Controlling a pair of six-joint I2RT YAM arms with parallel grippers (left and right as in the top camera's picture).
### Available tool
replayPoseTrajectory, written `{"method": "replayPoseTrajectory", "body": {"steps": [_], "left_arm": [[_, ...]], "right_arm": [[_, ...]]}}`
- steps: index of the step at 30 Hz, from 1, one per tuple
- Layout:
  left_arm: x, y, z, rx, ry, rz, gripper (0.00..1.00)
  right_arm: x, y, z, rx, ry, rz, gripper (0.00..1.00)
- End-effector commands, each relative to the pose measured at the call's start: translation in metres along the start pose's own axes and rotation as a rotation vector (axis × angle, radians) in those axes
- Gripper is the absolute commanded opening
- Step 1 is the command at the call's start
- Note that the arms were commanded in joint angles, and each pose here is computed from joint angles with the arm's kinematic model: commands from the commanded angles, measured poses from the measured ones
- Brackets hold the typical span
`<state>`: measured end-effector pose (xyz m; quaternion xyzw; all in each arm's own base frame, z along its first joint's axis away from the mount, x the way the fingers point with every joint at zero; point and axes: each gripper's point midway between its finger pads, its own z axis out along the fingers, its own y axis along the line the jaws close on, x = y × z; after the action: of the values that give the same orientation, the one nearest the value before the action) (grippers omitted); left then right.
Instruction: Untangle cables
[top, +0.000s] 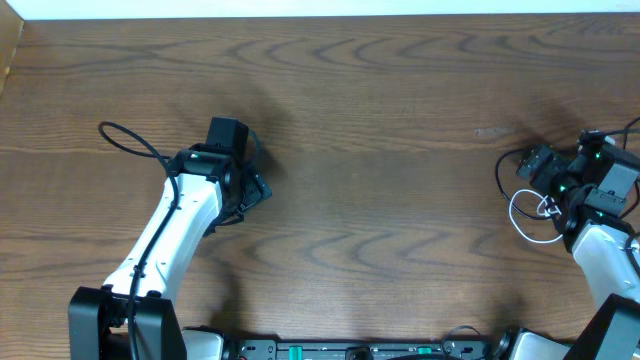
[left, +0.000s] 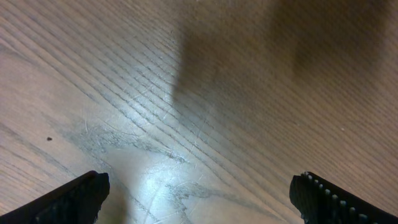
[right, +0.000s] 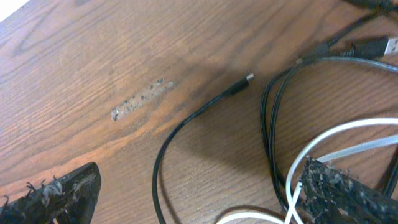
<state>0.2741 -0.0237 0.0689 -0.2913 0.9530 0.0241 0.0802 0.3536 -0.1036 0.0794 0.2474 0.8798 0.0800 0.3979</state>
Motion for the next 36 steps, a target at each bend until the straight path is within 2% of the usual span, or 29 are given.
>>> {"method": "replayPoseTrajectory", "body": {"steps": [1,8,36], "left_arm": [[-0.003,0.003,-0.001,-0.011,-0.009,0.005,0.98],[-0.003,0.003,-0.001,-0.011,-0.009,0.005,0.98],[-0.003,0.003,-0.001,-0.011,-0.009,0.005,0.98]], "right_arm": [[0.002,0.005,-0.001,-0.015,0.017,0.025,0.99],[0.014,0.002,-0.001,0.0,0.066,0.037,0.99],[0.014,0.0,-0.002,0.008,0.067,0.038,0.99]]}}
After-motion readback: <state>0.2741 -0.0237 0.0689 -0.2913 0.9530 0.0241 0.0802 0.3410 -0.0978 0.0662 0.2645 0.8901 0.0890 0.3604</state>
